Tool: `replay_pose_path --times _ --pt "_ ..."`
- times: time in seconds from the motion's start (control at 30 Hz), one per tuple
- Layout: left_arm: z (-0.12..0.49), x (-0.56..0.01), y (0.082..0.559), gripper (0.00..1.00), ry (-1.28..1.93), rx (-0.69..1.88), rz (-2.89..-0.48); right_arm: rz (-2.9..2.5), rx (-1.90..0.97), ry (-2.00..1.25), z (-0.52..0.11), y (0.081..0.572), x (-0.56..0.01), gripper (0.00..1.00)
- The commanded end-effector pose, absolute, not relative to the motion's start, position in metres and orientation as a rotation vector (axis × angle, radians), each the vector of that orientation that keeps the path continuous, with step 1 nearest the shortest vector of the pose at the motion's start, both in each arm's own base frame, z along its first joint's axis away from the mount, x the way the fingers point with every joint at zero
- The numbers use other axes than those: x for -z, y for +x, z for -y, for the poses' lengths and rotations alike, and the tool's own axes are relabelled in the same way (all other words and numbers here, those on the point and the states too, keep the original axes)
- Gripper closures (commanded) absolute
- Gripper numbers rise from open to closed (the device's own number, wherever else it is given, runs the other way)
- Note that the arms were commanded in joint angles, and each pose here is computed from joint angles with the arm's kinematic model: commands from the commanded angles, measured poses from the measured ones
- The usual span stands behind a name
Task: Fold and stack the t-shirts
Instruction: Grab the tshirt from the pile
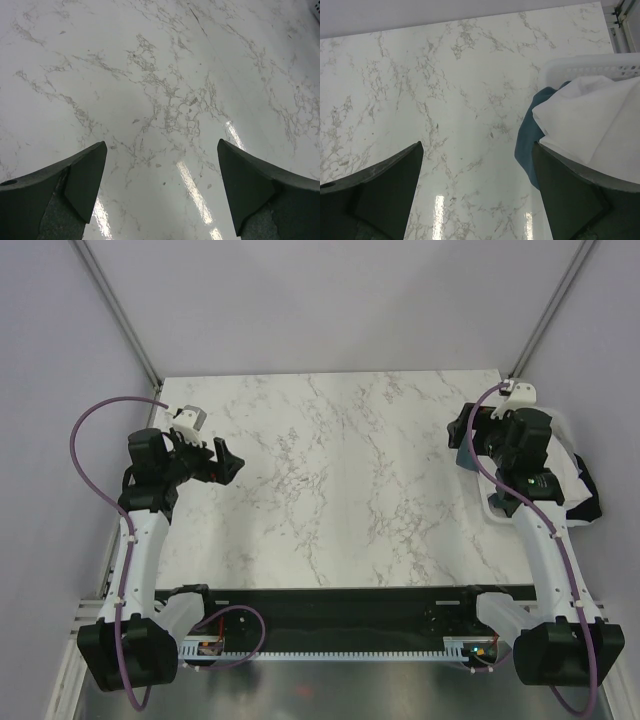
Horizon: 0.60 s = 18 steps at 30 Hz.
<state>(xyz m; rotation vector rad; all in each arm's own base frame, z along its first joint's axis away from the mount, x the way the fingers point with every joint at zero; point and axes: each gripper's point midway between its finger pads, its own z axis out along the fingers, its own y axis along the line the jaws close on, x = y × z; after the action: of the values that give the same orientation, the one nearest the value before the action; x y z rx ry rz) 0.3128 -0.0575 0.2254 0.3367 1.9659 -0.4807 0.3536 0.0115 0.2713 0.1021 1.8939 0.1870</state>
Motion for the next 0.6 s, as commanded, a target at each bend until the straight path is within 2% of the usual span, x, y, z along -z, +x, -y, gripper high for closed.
replay_pose_path --times 0.0,0.57 --pt "0.058 -0.233 0.312 0.0 0.375 0.464 -1.927 -1.851 -0.202 0.067 -0.016 0.358 -0.28 0.02" --pt "0.065 -0.229 0.308 0.0 0.383 0.517 -1.92 -1.919 -0.274 -0.157 -0.038 0.357 -0.249 0.02"
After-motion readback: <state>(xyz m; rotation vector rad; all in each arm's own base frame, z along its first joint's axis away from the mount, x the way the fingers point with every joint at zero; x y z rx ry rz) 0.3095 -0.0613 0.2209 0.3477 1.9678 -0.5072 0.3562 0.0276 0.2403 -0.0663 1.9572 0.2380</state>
